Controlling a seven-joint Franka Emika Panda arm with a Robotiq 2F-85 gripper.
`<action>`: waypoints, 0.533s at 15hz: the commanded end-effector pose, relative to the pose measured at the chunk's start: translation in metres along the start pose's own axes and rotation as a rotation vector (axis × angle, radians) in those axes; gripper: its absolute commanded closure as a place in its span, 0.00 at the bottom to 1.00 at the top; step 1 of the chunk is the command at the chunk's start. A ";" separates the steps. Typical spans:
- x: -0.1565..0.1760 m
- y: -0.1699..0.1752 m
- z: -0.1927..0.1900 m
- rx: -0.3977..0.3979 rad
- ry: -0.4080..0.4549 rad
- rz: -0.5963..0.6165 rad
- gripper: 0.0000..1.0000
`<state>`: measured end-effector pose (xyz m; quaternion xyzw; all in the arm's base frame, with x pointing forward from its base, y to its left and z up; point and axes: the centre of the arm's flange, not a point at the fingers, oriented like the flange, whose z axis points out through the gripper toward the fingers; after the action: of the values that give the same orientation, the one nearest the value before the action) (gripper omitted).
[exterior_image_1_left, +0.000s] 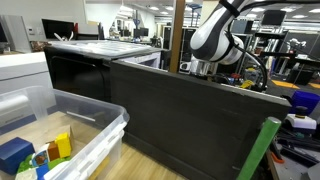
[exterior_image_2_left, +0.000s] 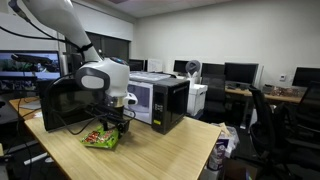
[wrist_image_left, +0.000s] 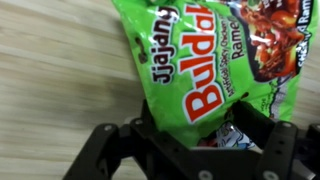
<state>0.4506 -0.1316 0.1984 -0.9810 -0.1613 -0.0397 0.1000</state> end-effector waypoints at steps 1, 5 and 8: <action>-0.012 0.002 0.002 0.034 -0.021 0.010 0.44; -0.005 0.001 -0.010 0.016 -0.055 0.029 0.61; 0.008 -0.003 -0.024 -0.054 -0.134 0.050 0.77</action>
<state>0.4513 -0.1403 0.2084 -0.9847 -0.1512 -0.0086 0.0862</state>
